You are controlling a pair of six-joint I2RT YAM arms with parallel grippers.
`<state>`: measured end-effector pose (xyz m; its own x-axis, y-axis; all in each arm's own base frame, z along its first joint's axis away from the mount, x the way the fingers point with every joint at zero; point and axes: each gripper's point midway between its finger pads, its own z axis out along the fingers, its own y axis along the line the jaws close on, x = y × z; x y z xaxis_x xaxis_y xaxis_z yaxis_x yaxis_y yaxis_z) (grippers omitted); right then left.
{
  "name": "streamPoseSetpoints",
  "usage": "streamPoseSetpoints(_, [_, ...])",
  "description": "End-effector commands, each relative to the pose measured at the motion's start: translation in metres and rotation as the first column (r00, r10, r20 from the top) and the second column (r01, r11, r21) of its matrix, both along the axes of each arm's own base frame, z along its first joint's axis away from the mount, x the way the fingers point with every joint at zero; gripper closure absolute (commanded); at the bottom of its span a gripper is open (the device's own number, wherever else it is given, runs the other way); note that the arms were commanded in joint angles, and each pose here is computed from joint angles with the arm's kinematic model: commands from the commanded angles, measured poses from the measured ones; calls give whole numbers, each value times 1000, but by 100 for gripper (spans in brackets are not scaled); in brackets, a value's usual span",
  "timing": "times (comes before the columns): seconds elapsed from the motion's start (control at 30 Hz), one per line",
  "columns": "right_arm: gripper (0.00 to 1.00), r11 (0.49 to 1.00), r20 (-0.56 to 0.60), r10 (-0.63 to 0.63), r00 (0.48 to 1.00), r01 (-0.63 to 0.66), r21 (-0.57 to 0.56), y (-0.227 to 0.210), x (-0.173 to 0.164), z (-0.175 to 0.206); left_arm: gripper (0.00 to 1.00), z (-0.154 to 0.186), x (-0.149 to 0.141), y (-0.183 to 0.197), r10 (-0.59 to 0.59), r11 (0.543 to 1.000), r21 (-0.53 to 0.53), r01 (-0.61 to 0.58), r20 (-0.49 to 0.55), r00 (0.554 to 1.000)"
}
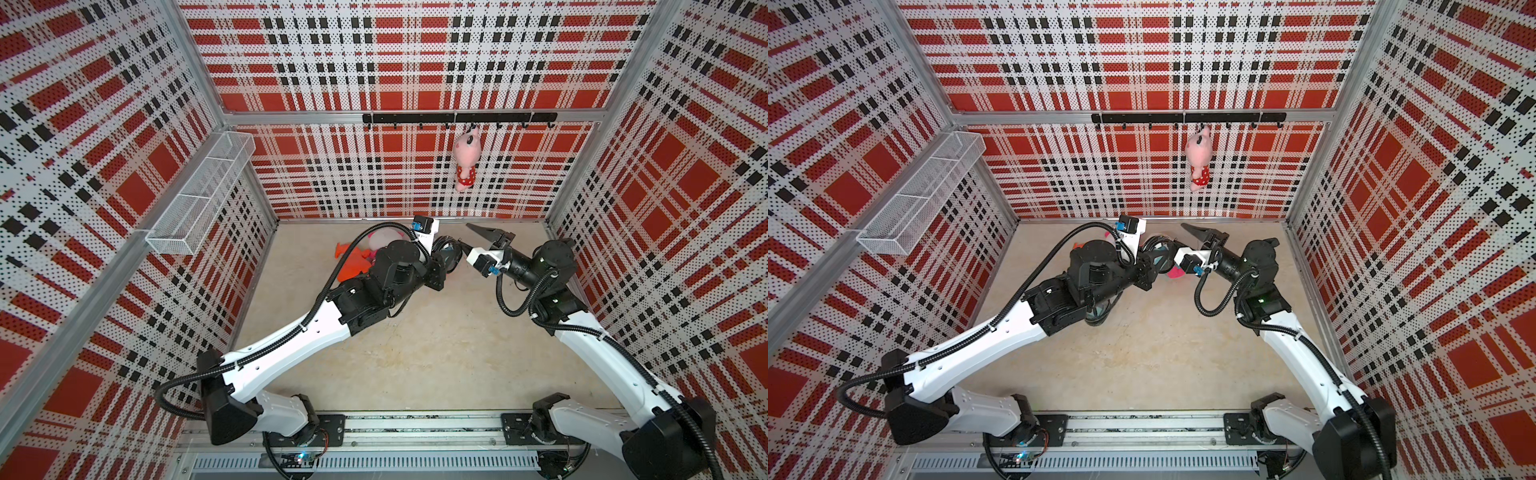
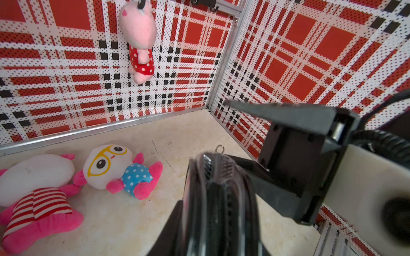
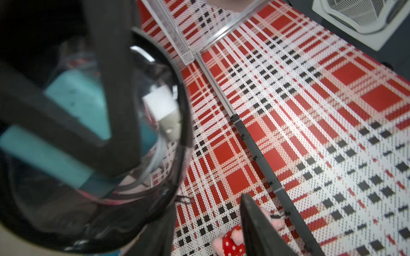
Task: Pack away charging kits
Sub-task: Zip the zipper on the storage bag, then place the storage bag at the center of the board.
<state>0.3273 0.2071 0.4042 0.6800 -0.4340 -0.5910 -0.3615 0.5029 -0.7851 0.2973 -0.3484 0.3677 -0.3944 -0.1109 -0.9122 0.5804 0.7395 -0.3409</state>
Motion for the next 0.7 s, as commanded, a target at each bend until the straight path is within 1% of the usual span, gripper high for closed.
streamPoseSetpoints(0.0, [0, 923, -32, 22, 999, -8, 385, -18, -18, 73, 100, -66, 28, -4, 44, 998, -32, -49, -133, 990])
streamPoseSetpoints(0.07, [0, 880, -203, -34, 979, 126, 457, -34, -2, 60, 100, -76, 41, 3, 103, 984, -126, -124, -161, 982])
streamPoseSetpoints(0.13, [0, 806, -362, -69, 930, 266, 529, -54, 6, 39, 100, -86, 47, 4, 136, 950, -254, -183, -192, 972])
streamPoseSetpoints(0.17, [0, 767, -420, -64, 905, 314, 559, -62, 5, 28, 100, -94, 48, 1, 137, 934, -298, -199, -216, 967])
streamPoseSetpoints(0.2, [0, 732, -494, -53, 868, 370, 572, -69, 5, 6, 100, -106, 48, -3, 143, 914, -338, -226, -254, 957])
streamPoseSetpoints(0.23, [0, 706, -539, -41, 842, 406, 580, -74, 2, -11, 100, -122, 49, -7, 163, 892, -361, -273, -306, 938])
streamPoseSetpoints(0.3, [0, 684, -593, -18, 805, 442, 580, -79, -6, -40, 100, -146, 47, -19, 149, 849, -426, -313, -374, 915])
streamPoseSetpoints(0.33, [0, 674, -607, -23, 794, 461, 577, -83, -10, -53, 100, -161, 47, -24, 147, 826, -450, -341, -411, 899])
streamPoseSetpoints(0.37, [0, 652, -623, -37, 781, 492, 577, -90, -13, -64, 100, -171, 46, -28, 140, 806, -469, -361, -441, 886])
streamPoseSetpoints(0.4, [0, 613, -653, -65, 754, 547, 570, -101, -14, -78, 100, -182, 47, -31, 132, 788, -486, -378, -466, 875])
streamPoseSetpoints(0.43, [0, 562, -685, -113, 719, 615, 553, -115, -13, -92, 100, -194, 47, -32, 134, 770, -492, -405, -495, 858])
streamPoseSetpoints(0.47, [0, 495, -716, -162, 679, 684, 537, -131, -12, -105, 100, -206, 47, -32, 138, 755, -495, -430, -521, 842])
streamPoseSetpoints(0.5, [0, 406, -754, -212, 622, 758, 511, -150, -9, -120, 100, -215, 47, -32, 128, 735, -512, -444, -539, 832])
streamPoseSetpoints(0.53, [0, 357, -782, -236, 577, 800, 482, -162, -7, -133, 100, -224, 45, -31, 124, 721, -519, -460, -556, 822])
streamPoseSetpoints(0.6, [0, 349, -814, -247, 526, 832, 431, -169, 2, -153, 100, -238, 43, -28, 136, 703, -517, -489, -578, 805])
streamPoseSetpoints(0.67, [0, 348, -822, -289, 491, 854, 387, -173, 12, -173, 100, -245, 42, -26, 155, 702, -503, -504, -583, 798])
